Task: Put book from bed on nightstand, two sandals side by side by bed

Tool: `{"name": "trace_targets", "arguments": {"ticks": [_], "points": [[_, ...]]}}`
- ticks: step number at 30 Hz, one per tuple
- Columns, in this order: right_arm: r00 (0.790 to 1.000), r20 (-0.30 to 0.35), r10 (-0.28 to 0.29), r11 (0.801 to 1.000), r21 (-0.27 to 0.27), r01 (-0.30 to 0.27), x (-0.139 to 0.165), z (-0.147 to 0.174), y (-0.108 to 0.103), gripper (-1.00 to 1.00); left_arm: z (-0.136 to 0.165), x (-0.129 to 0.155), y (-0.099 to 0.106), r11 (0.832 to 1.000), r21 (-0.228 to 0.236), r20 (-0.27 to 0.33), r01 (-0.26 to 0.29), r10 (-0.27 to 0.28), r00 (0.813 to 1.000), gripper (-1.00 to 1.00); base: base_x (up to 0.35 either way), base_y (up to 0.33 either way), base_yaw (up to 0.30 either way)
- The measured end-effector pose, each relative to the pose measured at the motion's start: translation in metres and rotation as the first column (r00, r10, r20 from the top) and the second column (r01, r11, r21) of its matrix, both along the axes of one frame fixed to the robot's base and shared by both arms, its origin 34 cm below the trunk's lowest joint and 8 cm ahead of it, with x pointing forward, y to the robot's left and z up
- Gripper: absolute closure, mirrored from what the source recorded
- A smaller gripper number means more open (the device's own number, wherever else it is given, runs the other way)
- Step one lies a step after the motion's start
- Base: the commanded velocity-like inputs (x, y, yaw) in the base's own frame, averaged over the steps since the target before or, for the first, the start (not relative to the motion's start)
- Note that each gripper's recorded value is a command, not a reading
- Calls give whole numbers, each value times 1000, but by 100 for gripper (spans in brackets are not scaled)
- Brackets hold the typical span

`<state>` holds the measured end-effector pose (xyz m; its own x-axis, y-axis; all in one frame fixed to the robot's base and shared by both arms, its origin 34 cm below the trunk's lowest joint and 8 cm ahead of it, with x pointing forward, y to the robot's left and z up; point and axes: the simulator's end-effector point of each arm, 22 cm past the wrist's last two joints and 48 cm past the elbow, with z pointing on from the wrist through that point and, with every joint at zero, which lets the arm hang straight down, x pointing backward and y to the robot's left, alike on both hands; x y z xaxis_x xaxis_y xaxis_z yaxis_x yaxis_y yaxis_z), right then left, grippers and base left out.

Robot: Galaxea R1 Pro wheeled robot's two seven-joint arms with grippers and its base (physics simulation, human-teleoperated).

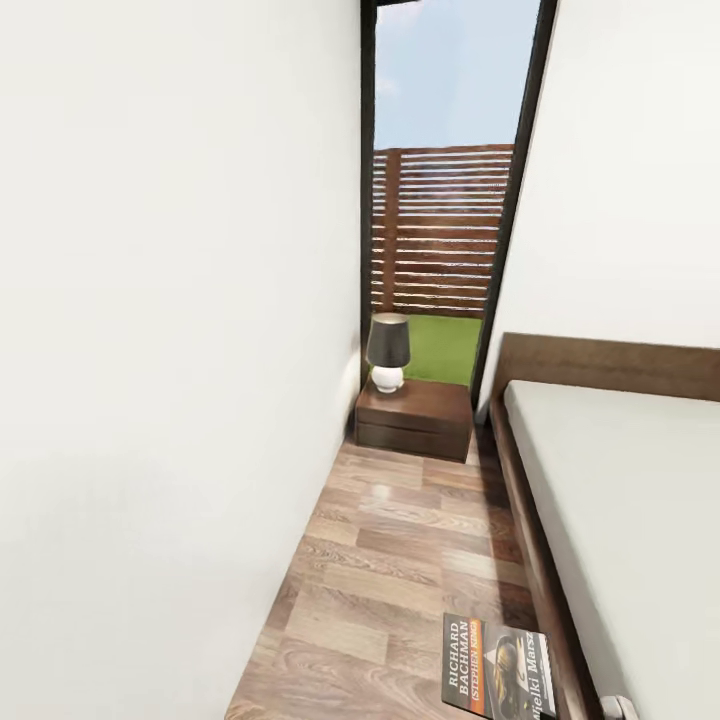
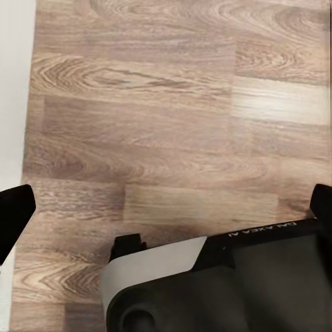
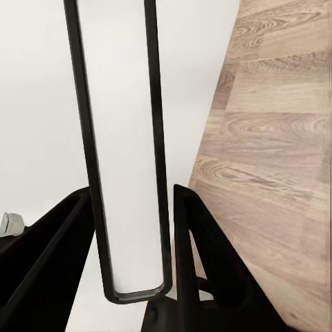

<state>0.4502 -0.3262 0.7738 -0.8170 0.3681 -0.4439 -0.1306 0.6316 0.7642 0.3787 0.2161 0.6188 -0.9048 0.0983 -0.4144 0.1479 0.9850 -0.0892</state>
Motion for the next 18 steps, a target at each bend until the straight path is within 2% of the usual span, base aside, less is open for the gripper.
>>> {"name": "trace_targets", "arguments": {"ticks": [18], "points": [[1000,0,0,1000,-1,0,0,0,0,100,0,0,0,1000,0,0,0,0,1000,-100,323,0,-235]]}}
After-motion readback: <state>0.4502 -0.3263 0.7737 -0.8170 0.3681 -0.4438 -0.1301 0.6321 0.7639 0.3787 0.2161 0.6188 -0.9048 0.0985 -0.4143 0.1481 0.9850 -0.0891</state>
